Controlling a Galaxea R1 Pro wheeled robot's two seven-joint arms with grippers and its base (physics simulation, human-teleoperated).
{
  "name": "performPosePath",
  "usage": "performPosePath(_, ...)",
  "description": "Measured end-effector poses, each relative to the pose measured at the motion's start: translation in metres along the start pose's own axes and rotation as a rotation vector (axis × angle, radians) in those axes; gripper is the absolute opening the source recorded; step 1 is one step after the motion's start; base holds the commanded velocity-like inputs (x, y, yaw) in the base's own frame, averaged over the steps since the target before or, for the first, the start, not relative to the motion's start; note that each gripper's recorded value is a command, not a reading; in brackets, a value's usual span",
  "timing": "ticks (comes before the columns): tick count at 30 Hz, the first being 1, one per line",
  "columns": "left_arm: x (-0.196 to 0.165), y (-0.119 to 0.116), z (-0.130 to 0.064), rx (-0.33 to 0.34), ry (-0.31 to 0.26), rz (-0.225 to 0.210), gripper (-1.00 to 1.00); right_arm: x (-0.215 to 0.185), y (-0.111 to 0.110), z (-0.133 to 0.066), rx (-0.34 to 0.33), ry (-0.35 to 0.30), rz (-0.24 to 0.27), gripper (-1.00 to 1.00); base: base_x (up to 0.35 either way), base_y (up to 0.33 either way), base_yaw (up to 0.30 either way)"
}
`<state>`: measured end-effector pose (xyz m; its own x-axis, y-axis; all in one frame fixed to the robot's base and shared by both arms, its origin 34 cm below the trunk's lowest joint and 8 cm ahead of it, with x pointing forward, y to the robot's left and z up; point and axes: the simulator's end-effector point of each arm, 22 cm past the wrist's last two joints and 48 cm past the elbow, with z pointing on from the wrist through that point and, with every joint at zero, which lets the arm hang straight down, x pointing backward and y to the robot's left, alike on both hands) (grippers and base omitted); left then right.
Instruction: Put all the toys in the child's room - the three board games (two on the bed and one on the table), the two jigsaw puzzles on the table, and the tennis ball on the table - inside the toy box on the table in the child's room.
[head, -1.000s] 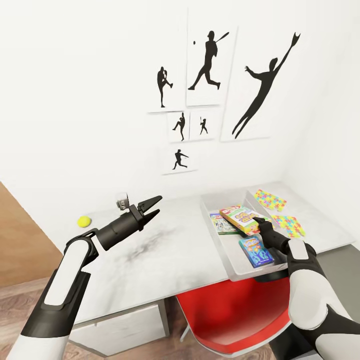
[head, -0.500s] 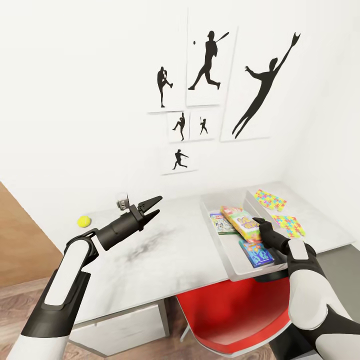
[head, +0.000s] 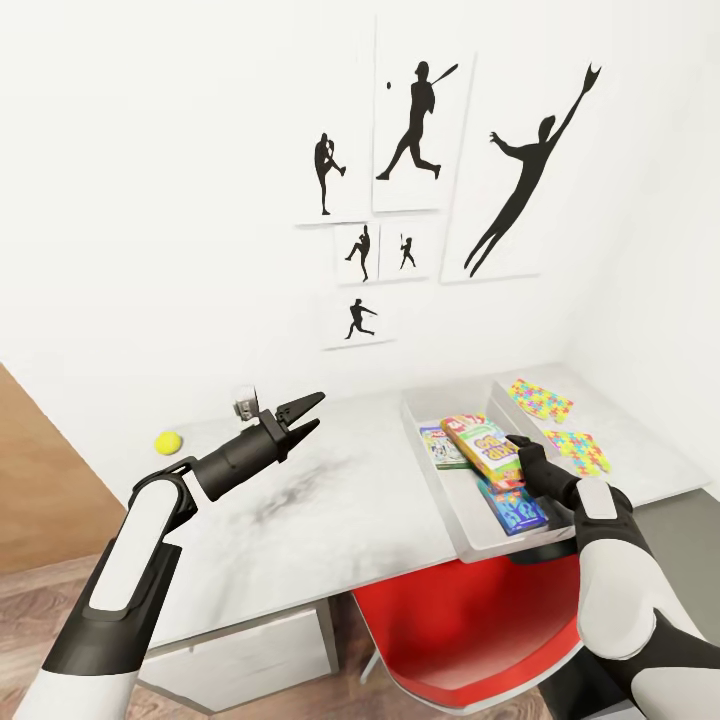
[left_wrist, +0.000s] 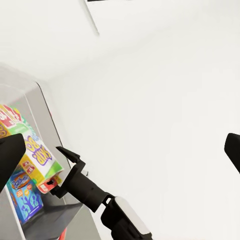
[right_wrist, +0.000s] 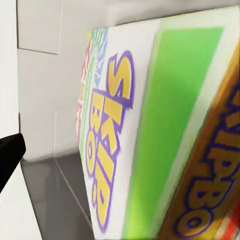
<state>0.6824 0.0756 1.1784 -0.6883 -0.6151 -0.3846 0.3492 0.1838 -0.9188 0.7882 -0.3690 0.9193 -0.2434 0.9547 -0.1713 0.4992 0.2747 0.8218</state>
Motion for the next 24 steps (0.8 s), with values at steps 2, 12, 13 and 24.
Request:
performPosePath(2,0.0,0.0,0.0,0.0,0.0,0.0,1.0,0.0,0.0,0.0,0.0,0.0,0.0,1.0,0.0,0.0,0.0)
performPosePath(12,0.0,0.0,0.0,0.0,0.0,0.0,1.0,-0.001,0.0,0.0,0.001,-0.001,0.001,1.0,0.0,0.0,0.0)
performPosePath(13,0.0,0.0,0.0,0.0,0.0,0.0,1.0,-0.002,0.0,-0.001,0.003,-0.003,0.0,1.0,0.0,0.0,0.0)
performPosePath(24,0.0,0.0,0.0,0.0,0.0,0.0,1.0,-0.014,-0.019,-0.006,0.101,-0.027,-0.013,1.0,0.0,0.0,0.0)
